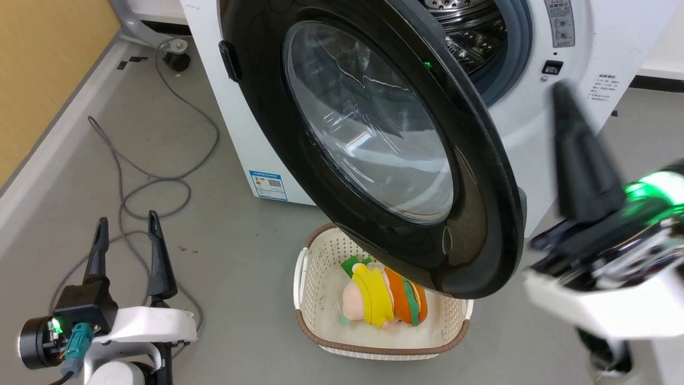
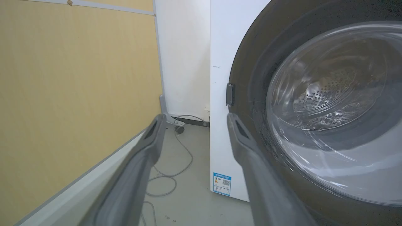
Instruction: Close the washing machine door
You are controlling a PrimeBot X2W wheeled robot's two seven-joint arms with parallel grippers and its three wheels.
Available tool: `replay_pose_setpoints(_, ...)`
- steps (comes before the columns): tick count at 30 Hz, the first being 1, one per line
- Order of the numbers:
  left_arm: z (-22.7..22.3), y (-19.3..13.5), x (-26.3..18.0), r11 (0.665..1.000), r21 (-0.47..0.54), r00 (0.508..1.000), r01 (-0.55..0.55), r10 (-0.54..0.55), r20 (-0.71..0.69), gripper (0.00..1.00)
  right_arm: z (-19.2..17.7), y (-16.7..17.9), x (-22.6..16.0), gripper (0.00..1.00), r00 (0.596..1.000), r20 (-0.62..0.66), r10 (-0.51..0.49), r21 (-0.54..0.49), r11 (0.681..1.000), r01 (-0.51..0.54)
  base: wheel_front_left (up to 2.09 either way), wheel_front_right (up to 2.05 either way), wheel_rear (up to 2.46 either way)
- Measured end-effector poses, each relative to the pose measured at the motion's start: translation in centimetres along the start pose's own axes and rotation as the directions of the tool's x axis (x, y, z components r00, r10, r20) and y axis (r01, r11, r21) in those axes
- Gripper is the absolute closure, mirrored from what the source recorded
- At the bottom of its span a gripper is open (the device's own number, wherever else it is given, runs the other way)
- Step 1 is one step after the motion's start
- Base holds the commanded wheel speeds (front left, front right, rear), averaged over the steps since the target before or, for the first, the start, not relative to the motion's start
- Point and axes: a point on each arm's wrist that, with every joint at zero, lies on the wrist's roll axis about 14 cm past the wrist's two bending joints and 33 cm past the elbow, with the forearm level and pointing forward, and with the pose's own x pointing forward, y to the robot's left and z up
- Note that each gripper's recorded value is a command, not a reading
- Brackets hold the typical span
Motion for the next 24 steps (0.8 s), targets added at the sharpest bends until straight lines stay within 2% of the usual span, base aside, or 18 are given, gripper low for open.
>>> replay_pose_setpoints(5,-0.3,-0.2,0.0,1.000,-0.007,1.000,0.002,-0.002,-0.005,0.00,-2.3,3.4,-1.0,1.00,0.986,-0.090,0.142,0.025,0.990,-0.141,0.00,0.00,0.00)
replay_pose_setpoints(6,-0.3,-0.2,0.0,1.000,-0.007,1.000,0.002,-0.002,-0.005,0.00,-2.3,3.4,-1.0,1.00,0.986,-0.090,0.142,0.025,0.990,-0.141,0.00,0.00,0.00)
replay_pose_setpoints(7,-0.3,-0.4,0.0,1.000,-0.010,1.000,0.004,-0.004,-0.005,0.00,-3.5,4.2,-1.7,1.00,0.974,-0.137,0.178,0.030,0.984,-0.176,0.00,0.00,0.00)
replay_pose_setpoints(12,-0.5,-1.0,0.2,1.000,-0.013,1.000,0.019,-0.019,-0.007,0.00,-7.6,4.9,-4.4,1.00,0.932,-0.287,0.223,0.055,0.975,-0.217,0.00,0.00,0.00)
replay_pose_setpoints(18,-0.8,-1.8,0.4,0.999,-0.006,0.999,0.045,-0.045,-0.011,0.00,-12.2,4.0,-8.4,1.00,0.858,-0.466,0.218,0.050,0.974,-0.221,0.00,0.00,0.00)
replay_pose_setpoints(24,-1.5,-2.5,0.6,0.998,-0.003,0.998,0.063,-0.063,-0.026,0.00,-14.6,2.1,-10.7,1.00,0.817,-0.554,0.162,0.054,0.986,-0.159,0.00,0.00,0.00)
